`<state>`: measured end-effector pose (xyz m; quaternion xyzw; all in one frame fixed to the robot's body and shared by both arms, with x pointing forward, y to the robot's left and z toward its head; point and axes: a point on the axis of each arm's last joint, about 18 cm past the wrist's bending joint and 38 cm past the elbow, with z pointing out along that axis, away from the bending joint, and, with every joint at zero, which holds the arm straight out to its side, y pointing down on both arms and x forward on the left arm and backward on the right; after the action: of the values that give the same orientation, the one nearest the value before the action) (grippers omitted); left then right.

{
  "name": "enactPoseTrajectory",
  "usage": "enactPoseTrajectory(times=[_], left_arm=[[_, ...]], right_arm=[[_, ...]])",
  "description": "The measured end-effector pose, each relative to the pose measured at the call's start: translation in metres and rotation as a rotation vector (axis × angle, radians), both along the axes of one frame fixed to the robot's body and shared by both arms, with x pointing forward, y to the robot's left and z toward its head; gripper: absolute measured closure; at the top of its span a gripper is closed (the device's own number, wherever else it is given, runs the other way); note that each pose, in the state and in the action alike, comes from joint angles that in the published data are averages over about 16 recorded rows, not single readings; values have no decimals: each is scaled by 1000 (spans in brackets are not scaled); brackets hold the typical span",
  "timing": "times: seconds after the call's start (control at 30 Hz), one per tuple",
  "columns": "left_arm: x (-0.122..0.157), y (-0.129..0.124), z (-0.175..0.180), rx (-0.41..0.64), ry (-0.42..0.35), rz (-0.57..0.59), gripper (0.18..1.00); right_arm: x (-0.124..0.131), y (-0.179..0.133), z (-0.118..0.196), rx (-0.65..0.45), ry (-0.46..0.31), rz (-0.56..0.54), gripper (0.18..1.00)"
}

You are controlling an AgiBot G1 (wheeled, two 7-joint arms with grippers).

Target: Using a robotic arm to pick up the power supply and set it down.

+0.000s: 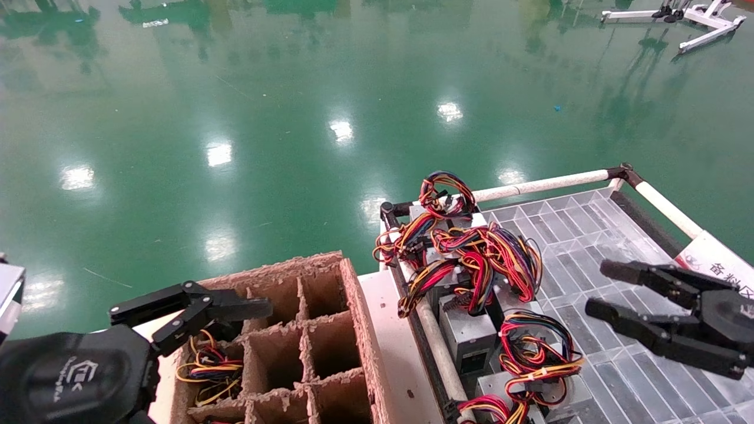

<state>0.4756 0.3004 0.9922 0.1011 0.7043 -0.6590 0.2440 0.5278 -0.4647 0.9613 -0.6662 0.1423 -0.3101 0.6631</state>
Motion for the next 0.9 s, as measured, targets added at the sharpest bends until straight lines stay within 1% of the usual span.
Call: enactPoseTrajectory(times=[0.1, 0.3, 0.53, 0.73, 0.9], left_arm=[[0, 0, 0, 0, 0, 0, 184], [0, 0, 0, 0, 0, 0, 184], [0, 0, 0, 0, 0, 0, 184], [0, 0, 0, 0, 0, 0, 184], [0, 0, 0, 0, 0, 0, 184]], right_arm=[[0, 8, 1, 5, -1, 27, 460], [1, 29, 2, 8, 0, 95, 347], [-1, 56, 5, 1, -5, 183, 250], [-4, 77, 7, -11, -16, 249, 202], [-9, 93, 10, -26, -29, 298, 185]])
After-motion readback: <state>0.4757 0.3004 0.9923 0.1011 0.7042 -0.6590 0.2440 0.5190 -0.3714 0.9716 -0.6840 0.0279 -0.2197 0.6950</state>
